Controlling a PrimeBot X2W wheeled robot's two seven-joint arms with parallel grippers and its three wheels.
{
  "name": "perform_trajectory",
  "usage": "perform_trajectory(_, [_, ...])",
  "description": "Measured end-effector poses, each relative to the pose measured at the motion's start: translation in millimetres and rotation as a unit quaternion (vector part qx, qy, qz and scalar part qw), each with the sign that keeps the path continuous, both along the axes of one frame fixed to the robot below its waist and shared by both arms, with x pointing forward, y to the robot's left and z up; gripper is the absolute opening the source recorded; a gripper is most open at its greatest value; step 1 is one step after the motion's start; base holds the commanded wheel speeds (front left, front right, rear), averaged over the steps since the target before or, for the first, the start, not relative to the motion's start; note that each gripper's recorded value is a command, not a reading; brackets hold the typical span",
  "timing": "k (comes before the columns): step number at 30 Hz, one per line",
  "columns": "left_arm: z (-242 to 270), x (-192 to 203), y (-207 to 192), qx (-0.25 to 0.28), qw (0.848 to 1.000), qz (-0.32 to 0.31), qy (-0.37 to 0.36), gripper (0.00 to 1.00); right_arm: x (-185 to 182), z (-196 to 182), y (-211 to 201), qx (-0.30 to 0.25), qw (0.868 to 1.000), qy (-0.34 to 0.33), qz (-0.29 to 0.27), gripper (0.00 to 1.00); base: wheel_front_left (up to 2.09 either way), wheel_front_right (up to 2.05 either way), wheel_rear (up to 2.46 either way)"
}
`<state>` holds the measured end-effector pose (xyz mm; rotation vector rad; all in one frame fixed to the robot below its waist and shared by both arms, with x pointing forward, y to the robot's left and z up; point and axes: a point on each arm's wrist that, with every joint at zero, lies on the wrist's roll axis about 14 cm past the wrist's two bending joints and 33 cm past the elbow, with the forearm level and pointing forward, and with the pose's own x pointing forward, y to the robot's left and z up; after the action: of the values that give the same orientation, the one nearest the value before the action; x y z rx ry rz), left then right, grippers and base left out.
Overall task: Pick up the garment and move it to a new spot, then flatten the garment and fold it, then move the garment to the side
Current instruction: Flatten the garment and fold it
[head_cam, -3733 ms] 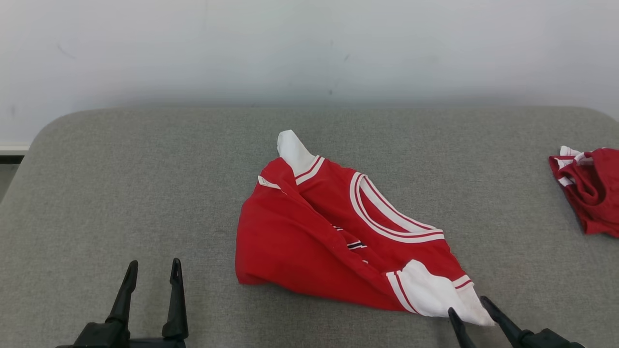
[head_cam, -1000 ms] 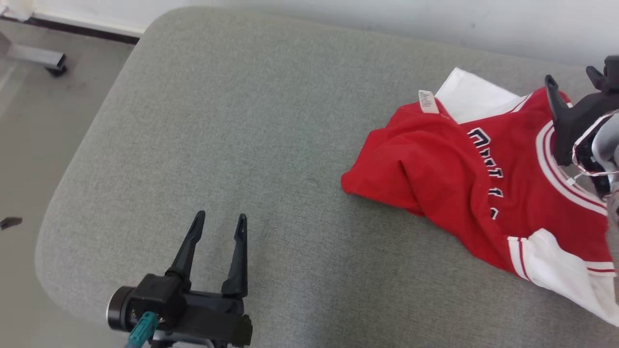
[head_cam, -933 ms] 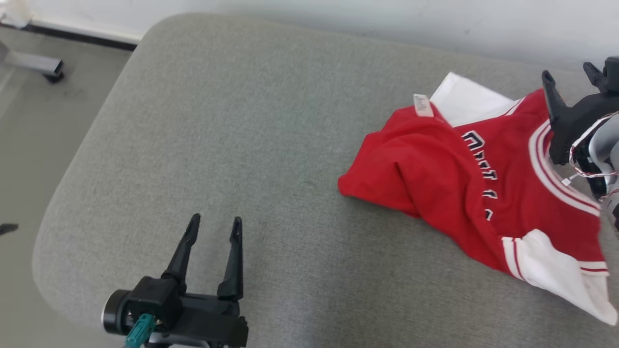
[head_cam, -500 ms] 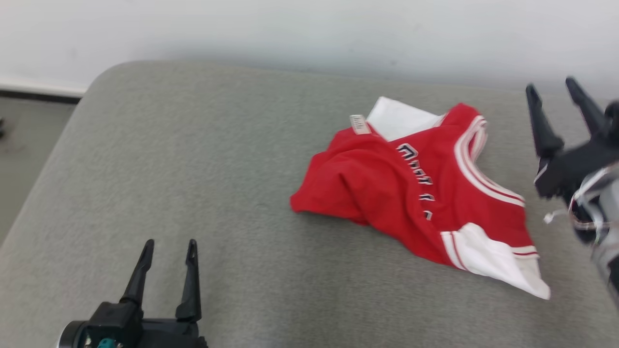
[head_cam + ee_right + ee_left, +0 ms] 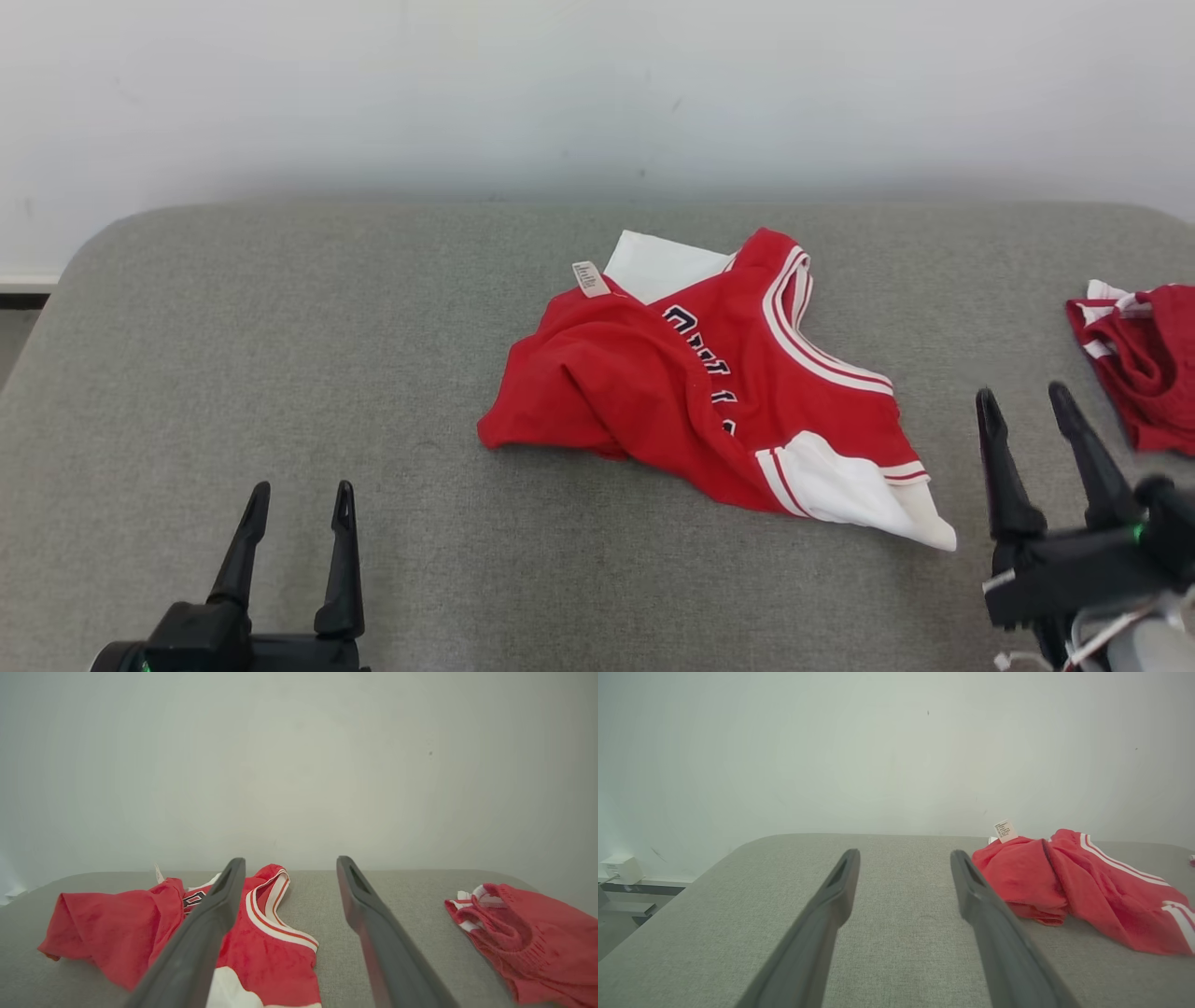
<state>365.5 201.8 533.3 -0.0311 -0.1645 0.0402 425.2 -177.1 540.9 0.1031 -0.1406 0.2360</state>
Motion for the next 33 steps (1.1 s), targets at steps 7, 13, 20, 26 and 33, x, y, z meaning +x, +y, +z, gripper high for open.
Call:
perform_trajectory(7, [-4.2,-2.5,-2.3,0.002,1.000,-0.003,0.006,1.00,-38.3,-8.3,-6.3,0.028,0.999,0.001,-0.036,1.00,0.00,0.00,0.00])
perform_trajectory(13, [-10.7,-10.0,-0.5,0.003,1.000,0.000,0.016,1.00,-60.4,-7.0,-7.8,0.041,0.998,-0.004,-0.057,1.00,0.00,0.00,0.00])
perform_trajectory(20, [-14.1,-13.2,1.4,0.003,1.000,0.003,0.021,1.00,-72.4,-9.0,-8.5,0.043,0.997,-0.002,-0.066,1.00,0.00,0.00,0.00])
perform_trajectory(26, [-17.4,-8.5,1.1,0.007,1.000,-0.005,0.027,1.00,-72.4,-10.1,-7.1,0.044,0.997,0.001,-0.067,1.00,0.00,0.00,0.00])
perform_trajectory(33, [22.4,34.6,-1.1,0.032,0.998,-0.038,-0.024,1.00,-64.0,-11.1,-8.8,0.047,0.996,0.003,-0.071,1.00,0.00,0.00,0.00])
